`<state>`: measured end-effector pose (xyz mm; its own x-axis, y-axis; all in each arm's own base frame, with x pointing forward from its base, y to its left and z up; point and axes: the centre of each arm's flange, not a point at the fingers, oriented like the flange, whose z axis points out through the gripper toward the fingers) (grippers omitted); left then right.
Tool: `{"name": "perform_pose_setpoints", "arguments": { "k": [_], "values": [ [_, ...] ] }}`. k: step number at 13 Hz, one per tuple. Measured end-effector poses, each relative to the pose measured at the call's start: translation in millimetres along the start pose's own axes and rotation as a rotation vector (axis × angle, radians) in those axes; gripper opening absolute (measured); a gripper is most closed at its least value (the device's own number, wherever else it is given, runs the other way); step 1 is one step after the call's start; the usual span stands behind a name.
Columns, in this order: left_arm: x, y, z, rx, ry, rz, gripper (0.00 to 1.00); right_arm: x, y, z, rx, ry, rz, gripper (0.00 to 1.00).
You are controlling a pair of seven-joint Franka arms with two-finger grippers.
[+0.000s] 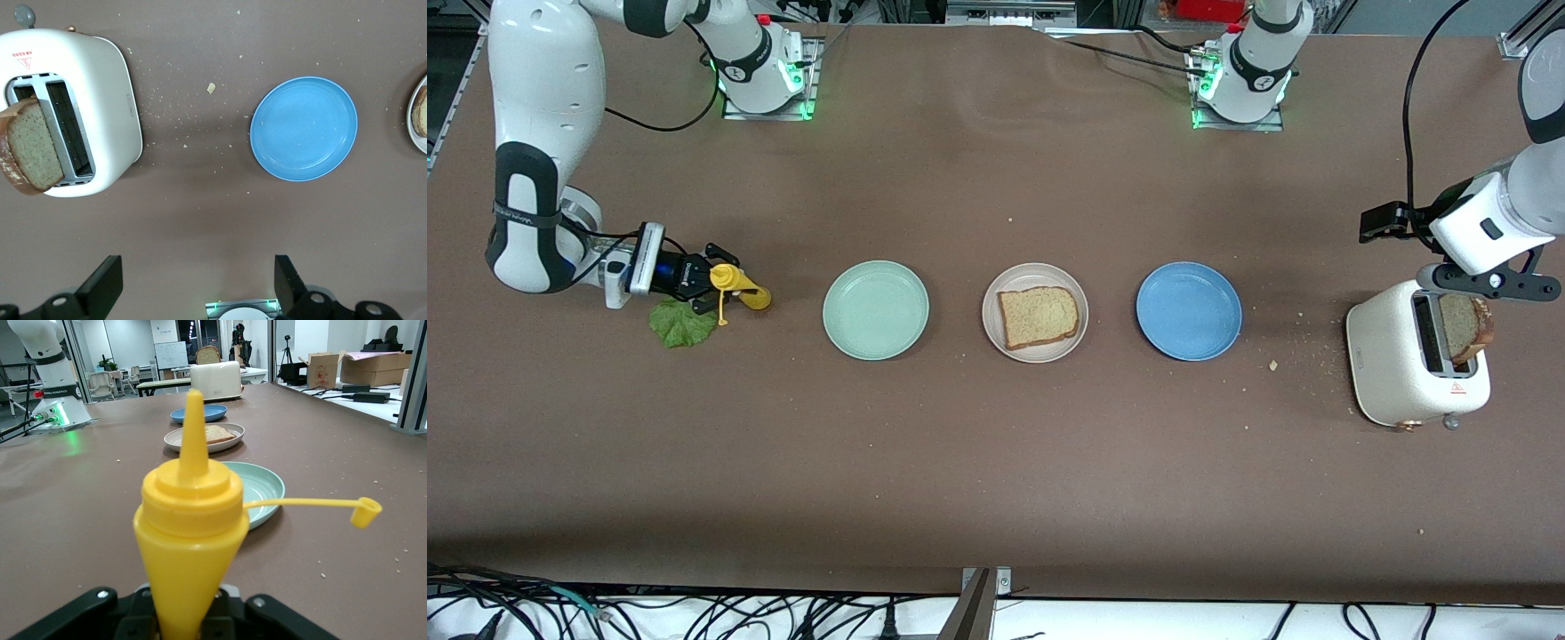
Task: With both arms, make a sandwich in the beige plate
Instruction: 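Lower the mustard bottle onto the table and open the right gripper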
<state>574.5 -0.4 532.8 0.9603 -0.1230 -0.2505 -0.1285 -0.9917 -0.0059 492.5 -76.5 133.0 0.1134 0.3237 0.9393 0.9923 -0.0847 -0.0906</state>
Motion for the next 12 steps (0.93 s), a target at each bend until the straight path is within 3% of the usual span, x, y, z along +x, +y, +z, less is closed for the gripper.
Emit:
{"name": "perform_pose_setpoints", "arguments": {
  "k": [6, 9, 12],
  "values": [
    [0.0, 0.1, 0.0, 0.0, 0.0, 0.0, 1.0, -0.6, -0.3, -2.2, -0.002, 0.001, 0.044, 0.83],
    [0.1, 0.8, 0.0, 0.0, 0.0, 0.001, 1.0, -6.3, -4.5, -21.1, 0.001, -0.023, 0.119, 0.93],
    [0.0, 0.8, -0.2, 0.0, 0.0, 0.001, 1.0, -9.6, -6.9, -58.8, 0.014, -0.102, 0.197, 0.97]
  ]
}}
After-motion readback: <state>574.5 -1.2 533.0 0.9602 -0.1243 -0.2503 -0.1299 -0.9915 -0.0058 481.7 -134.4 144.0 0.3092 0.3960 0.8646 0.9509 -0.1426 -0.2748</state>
